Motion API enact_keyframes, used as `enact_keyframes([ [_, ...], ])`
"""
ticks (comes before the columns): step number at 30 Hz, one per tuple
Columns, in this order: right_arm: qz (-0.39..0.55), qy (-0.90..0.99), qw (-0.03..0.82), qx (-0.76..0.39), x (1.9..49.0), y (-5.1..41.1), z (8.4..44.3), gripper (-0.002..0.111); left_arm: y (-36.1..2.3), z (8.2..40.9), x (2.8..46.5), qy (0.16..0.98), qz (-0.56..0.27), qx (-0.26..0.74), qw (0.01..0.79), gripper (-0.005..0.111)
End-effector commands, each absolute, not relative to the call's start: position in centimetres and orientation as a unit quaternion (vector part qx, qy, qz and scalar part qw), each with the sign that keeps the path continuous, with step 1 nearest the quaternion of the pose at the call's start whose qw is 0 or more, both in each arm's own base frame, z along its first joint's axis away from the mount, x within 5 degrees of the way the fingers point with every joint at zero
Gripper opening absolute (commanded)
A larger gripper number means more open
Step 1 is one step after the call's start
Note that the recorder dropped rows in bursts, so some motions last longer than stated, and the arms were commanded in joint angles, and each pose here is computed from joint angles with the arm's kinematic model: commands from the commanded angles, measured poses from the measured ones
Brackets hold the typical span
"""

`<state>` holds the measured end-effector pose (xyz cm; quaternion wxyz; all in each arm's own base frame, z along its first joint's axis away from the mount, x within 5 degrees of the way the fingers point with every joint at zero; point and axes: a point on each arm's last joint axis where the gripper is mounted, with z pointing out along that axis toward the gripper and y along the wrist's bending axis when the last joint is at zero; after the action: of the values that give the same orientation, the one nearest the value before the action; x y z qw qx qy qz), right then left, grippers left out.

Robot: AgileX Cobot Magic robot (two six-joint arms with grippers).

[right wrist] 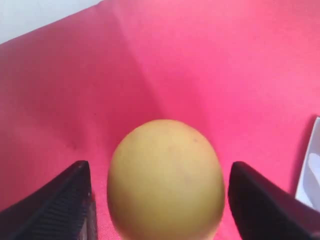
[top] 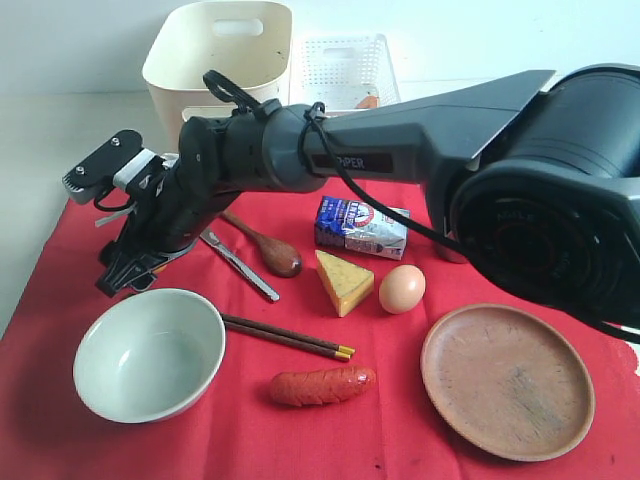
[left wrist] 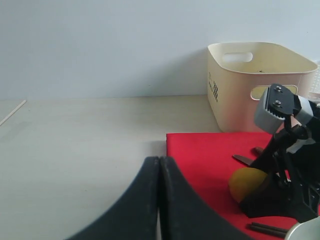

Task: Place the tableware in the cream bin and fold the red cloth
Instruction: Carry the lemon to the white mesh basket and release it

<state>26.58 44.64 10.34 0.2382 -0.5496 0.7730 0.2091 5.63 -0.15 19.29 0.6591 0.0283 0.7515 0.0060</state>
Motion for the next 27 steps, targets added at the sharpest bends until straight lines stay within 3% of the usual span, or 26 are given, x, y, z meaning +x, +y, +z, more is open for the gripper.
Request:
enact_keyframes([
  [1, 0.210, 0.770, 0.244, -0.551, 26.59, 44.80, 10.62, 0.066, -0.13, 19.42, 5.58, 0.748, 0.006, 0.026, 0.663, 0.000],
  [27, 0.210, 0.768, 0.256, -0.548, 26.75, 44.90, 10.73, 0.064, -0.13, 19.42, 5.58, 0.748, 0.006, 0.026, 0.663, 0.000],
])
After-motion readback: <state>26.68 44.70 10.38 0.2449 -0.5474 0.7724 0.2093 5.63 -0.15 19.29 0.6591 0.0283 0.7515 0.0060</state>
